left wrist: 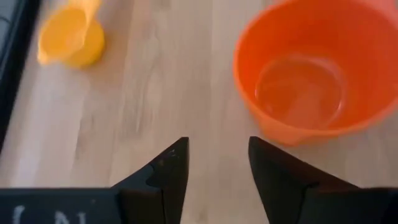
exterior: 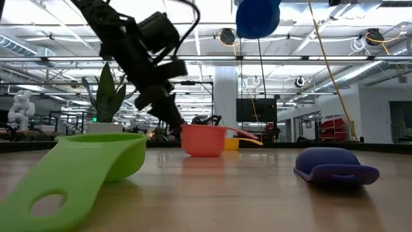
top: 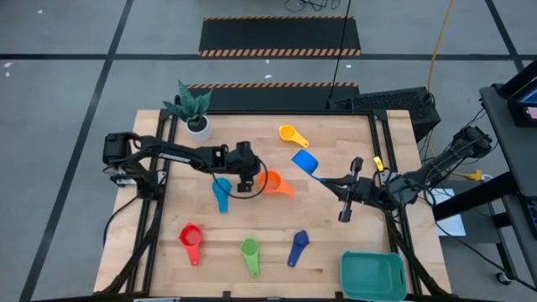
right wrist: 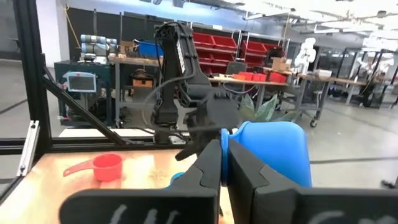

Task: Nest measuring cups in basket
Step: Stack the blue measuring cup on top of the orange measuring cup

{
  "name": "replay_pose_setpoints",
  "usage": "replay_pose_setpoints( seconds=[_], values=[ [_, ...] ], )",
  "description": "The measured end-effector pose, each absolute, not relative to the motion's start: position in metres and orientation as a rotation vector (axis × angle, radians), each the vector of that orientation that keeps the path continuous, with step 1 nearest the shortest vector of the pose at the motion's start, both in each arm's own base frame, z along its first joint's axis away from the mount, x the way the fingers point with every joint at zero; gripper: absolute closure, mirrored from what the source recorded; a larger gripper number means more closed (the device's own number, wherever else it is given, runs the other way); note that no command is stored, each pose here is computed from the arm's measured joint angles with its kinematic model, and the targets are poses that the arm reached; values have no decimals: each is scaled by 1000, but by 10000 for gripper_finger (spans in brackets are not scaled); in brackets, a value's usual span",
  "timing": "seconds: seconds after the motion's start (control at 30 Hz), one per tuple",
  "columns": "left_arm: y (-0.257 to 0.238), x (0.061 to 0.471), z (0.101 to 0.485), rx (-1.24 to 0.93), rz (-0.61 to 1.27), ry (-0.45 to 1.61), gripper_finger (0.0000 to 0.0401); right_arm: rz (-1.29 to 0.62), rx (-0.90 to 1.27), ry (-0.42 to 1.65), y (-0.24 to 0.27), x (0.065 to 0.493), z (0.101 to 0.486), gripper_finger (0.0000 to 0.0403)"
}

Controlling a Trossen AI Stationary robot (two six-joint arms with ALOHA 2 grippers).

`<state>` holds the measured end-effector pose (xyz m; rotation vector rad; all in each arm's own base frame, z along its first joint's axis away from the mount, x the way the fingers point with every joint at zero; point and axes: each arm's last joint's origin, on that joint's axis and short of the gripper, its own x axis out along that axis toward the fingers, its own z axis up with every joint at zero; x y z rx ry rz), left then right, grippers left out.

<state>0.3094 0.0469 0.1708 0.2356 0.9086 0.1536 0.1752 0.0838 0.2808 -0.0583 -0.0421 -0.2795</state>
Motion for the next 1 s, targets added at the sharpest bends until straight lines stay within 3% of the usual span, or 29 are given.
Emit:
replay_pose_setpoints(
  seconds=[0.37,0.77,1.0],
  values=[
    [29,302,212,277,240,735,231,-287,9,-57,84,198,269,403],
    [39,342,191,358,249,579,231,-176,81,-176,91,192,284,403],
    [52,366,185,291,272,721,231,-130,57,-217,95,176,296,403]
  ],
)
